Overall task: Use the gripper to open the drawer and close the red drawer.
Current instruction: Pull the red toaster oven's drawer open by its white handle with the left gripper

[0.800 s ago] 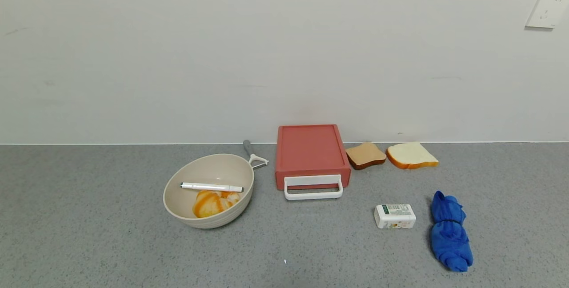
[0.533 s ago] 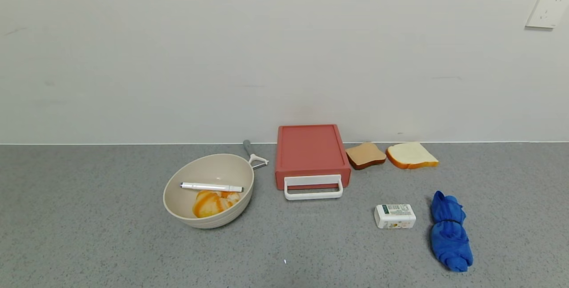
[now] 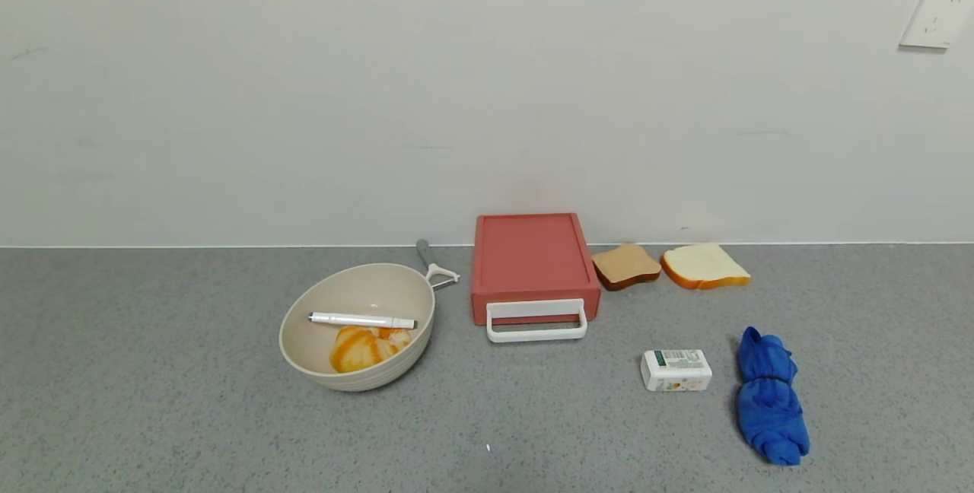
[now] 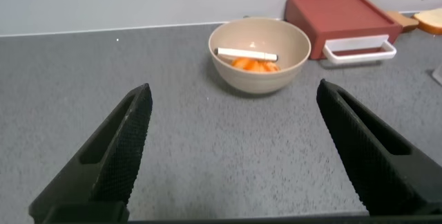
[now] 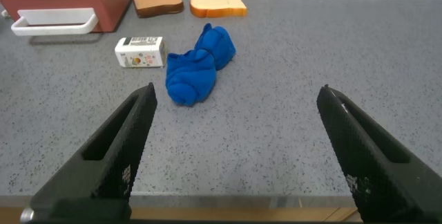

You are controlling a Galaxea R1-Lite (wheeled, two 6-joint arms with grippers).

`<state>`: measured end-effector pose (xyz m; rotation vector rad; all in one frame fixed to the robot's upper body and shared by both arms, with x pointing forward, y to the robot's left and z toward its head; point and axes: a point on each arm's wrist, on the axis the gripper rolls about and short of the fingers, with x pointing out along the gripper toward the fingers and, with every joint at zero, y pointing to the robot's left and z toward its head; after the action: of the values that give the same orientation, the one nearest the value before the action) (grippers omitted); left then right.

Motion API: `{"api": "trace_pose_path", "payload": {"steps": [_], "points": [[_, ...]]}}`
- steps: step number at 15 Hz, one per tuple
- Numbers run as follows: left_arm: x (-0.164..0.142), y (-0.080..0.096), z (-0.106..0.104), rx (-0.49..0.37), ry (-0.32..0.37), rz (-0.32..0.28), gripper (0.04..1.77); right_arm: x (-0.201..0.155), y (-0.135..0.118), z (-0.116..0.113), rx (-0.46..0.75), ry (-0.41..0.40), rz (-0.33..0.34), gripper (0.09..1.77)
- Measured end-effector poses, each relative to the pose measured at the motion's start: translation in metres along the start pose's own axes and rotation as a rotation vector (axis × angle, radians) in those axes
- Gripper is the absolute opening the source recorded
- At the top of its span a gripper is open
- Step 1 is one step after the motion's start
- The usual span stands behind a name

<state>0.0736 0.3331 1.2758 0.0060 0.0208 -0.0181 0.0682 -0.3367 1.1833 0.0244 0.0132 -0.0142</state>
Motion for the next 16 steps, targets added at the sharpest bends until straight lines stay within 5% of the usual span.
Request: {"api": "trace_pose_path", "payload": {"steps": [4, 7, 11, 16], "points": [[0.03, 0.001, 0.064, 0.013, 0.06, -0.002, 1.72, 0.0, 0.0, 0.0, 0.0, 0.0, 0.0, 1.71], [0.066, 0.001, 0.103, 0.043, 0.17, -0.028, 1.72, 0.0, 0.0, 0.0, 0.0, 0.0, 0.0, 1.71], [0.124, -0.011, 0.134, 0.082, 0.315, -0.143, 1.72, 0.0, 0.0, 0.0, 0.0, 0.0, 0.0, 1.71], [0.192, -0.053, 0.151, 0.134, 0.465, -0.319, 1.72, 0.0, 0.0, 0.0, 0.0, 0.0, 0.0, 1.71]]}}
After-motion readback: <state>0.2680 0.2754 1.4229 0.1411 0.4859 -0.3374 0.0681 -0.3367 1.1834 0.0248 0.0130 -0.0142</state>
